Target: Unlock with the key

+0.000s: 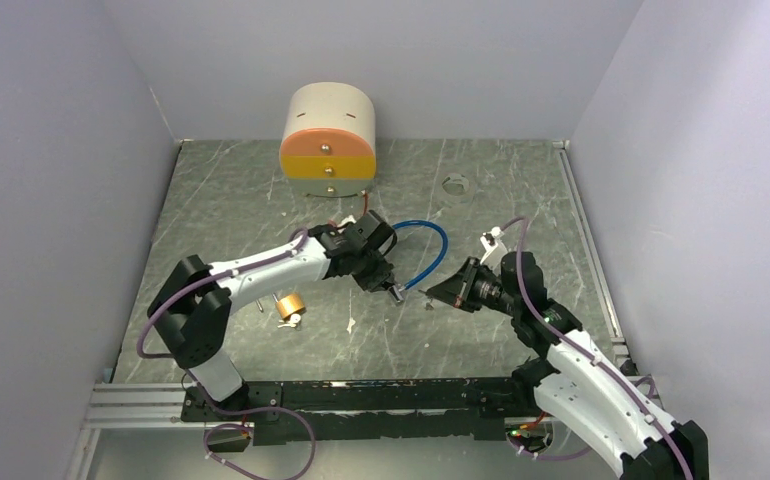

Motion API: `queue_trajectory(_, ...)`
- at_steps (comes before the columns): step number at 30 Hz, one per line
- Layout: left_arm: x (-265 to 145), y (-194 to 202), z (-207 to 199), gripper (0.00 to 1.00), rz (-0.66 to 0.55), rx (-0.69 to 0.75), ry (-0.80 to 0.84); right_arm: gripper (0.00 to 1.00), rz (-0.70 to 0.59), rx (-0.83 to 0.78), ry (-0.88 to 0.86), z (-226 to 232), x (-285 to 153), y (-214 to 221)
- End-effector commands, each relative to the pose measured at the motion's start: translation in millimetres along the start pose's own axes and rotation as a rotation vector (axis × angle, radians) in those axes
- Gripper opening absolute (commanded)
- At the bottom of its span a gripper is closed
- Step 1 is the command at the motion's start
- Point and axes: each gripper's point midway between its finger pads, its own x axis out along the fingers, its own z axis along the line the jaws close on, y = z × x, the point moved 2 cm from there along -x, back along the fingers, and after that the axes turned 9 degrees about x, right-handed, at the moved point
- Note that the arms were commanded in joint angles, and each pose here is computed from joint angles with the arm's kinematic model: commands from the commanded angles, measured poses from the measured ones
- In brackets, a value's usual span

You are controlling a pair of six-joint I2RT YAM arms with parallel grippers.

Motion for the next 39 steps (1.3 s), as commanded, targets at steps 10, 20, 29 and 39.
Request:
queue_trajectory(10,-17.1,-19.8,-35.5,0.03,0.014,-0.362,0.304,0.00,0.000,-0.068,-0.096,20.2,0.9,-5.1)
queue_trajectory(20,-3.4,-8.4,-49.6,0.03,0.147,-0.451,0.393,0.00,0.010,-0.040,-0.079,13.1,5.4,-2.5)
queue_trajectory(29,1.3,-3.1,-52.6,0.03,0.194,-0.475,0.413,0.00,-0.051,-0.030,0.015,-3.0,6.8,-10.6)
queue_trajectory(39,-1.7,-2.6,-52.9,0.02,0.200,-0.478,0.423,0.00,-0.086,-0.011,0.066,-12.0,5.8,-14.1)
